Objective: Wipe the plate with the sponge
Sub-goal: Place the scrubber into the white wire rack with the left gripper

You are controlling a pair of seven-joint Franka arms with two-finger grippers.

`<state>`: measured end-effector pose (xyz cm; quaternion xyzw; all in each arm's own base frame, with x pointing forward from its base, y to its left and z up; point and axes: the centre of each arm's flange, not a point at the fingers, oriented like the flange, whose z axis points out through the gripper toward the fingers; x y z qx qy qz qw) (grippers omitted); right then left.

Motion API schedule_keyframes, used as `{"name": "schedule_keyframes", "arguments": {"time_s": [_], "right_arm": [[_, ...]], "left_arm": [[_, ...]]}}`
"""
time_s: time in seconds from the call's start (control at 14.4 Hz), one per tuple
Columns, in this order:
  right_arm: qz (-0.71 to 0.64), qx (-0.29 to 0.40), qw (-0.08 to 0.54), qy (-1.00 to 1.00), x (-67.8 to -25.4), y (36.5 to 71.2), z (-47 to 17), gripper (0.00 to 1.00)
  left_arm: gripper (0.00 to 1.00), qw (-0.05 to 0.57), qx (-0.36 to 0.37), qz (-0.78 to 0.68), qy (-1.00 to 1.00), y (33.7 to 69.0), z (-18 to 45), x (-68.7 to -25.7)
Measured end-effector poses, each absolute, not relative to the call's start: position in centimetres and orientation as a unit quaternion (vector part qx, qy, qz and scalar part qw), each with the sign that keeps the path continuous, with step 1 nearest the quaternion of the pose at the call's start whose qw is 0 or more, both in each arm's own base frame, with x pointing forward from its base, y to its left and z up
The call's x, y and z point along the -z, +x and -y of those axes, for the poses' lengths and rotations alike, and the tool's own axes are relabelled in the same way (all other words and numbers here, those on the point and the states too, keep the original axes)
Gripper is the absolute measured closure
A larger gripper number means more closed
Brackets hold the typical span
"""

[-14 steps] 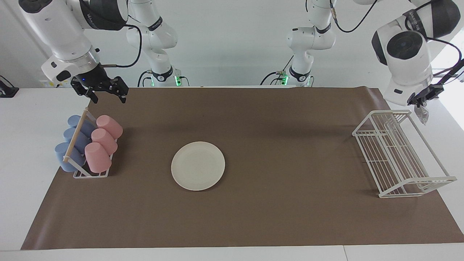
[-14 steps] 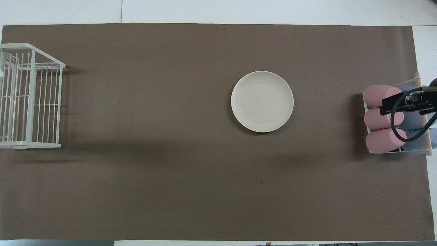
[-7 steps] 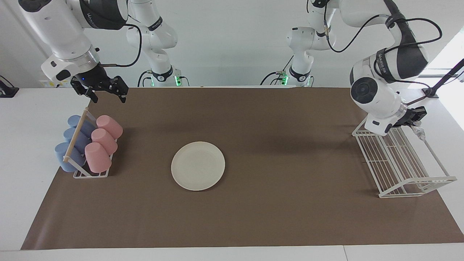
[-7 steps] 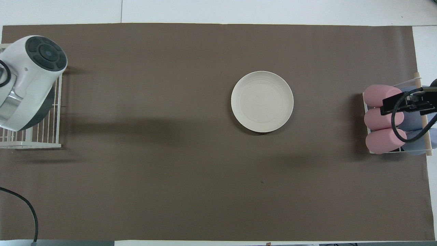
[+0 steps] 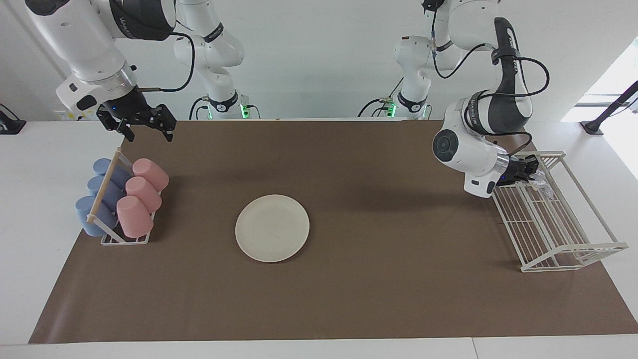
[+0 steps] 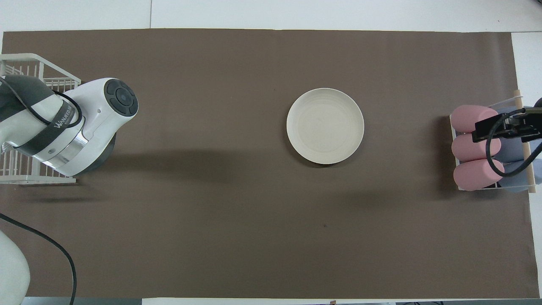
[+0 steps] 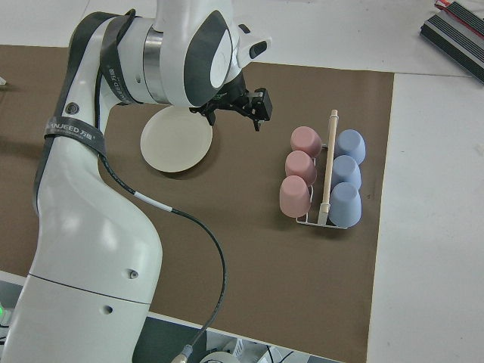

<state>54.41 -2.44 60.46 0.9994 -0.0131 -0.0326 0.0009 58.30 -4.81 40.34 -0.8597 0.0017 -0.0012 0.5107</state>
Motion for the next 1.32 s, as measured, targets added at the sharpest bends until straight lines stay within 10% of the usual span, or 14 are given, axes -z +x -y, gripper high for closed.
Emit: {"name": "schedule_keyframes", "arguments": {"time_s": [0.42,0.91,1.32], "right_arm": [[0.013,0.033,0.001,0.999,-60.5,54.4,2.4,0.00],[0.013,0.032,0.001,0.999,-60.5,54.4,2.4,0.00],[0.013,0.032,0.001,0.999,-60.5,54.4,2.4,0.00]], "left_arm": [[0.90,0.508,0.020,0.025,-0.861,57.6,4.7,-39.4],[0.04,0.503,0.028,0.026,-0.863,57.6,4.8,-40.1],[0.00,0.457,0.042,0.064,-0.886,58.8,5.4,-43.4]]}}
